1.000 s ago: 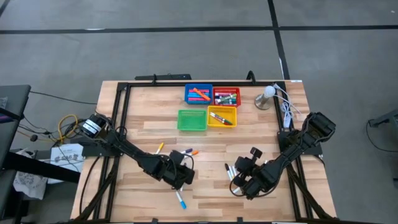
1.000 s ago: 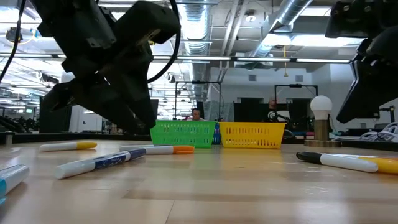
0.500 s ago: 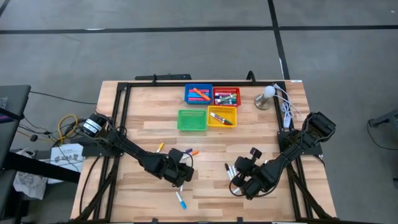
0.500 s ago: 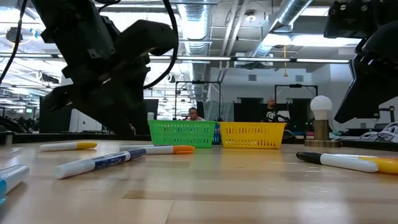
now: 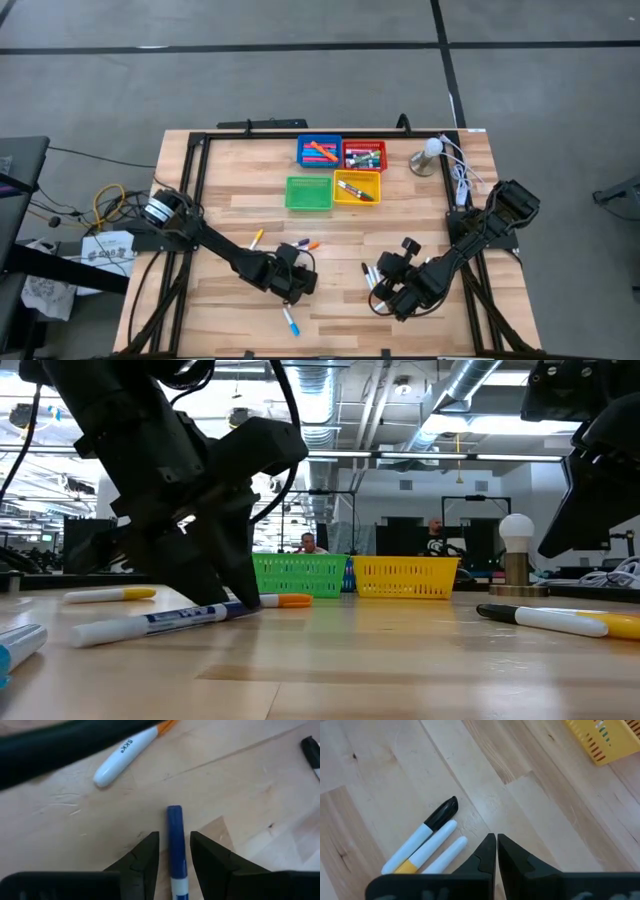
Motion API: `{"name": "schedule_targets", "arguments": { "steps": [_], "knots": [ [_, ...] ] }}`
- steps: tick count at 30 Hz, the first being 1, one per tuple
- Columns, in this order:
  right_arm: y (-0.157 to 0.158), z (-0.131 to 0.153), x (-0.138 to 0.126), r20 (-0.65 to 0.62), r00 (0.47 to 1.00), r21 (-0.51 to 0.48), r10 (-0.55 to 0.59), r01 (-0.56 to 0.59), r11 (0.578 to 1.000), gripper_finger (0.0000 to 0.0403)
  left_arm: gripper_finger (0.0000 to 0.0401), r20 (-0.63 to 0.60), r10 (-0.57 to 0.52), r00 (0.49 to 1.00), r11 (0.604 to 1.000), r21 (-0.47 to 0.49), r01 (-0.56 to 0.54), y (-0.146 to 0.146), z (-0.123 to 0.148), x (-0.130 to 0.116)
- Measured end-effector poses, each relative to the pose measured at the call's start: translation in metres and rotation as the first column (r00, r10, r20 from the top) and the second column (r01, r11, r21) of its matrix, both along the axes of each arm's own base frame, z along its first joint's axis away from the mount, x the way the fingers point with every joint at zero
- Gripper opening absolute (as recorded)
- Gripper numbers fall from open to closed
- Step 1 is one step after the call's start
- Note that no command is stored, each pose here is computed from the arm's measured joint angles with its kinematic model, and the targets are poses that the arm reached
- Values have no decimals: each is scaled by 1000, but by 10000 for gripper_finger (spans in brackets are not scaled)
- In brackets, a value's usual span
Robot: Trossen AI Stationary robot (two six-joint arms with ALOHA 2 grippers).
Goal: Pick & Place Markers
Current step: Put the blue thin dry erase marker into the yellow bin
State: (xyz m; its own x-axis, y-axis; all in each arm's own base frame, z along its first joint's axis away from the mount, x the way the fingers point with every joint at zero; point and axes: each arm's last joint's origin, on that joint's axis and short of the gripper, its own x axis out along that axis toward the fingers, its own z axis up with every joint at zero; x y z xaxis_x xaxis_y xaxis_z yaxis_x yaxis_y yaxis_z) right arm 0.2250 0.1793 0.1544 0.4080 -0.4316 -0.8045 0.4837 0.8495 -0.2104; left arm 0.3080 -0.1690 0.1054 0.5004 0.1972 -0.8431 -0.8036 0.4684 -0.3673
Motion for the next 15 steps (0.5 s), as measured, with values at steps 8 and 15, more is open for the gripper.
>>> {"name": "schedule_targets", "arguments": {
  "steps": [8,15],
  "knots": [
    [0,0,0,-4,1000,3,3,-3,1000,8,113,1,15,1000,1000,6,-15,-2,-2,-2],
    [0,0,0,-9,1000,0,7,-7,1000,8,111,9,13,1000,1000,-14,-13,-2,4,-3]
  ]
}}
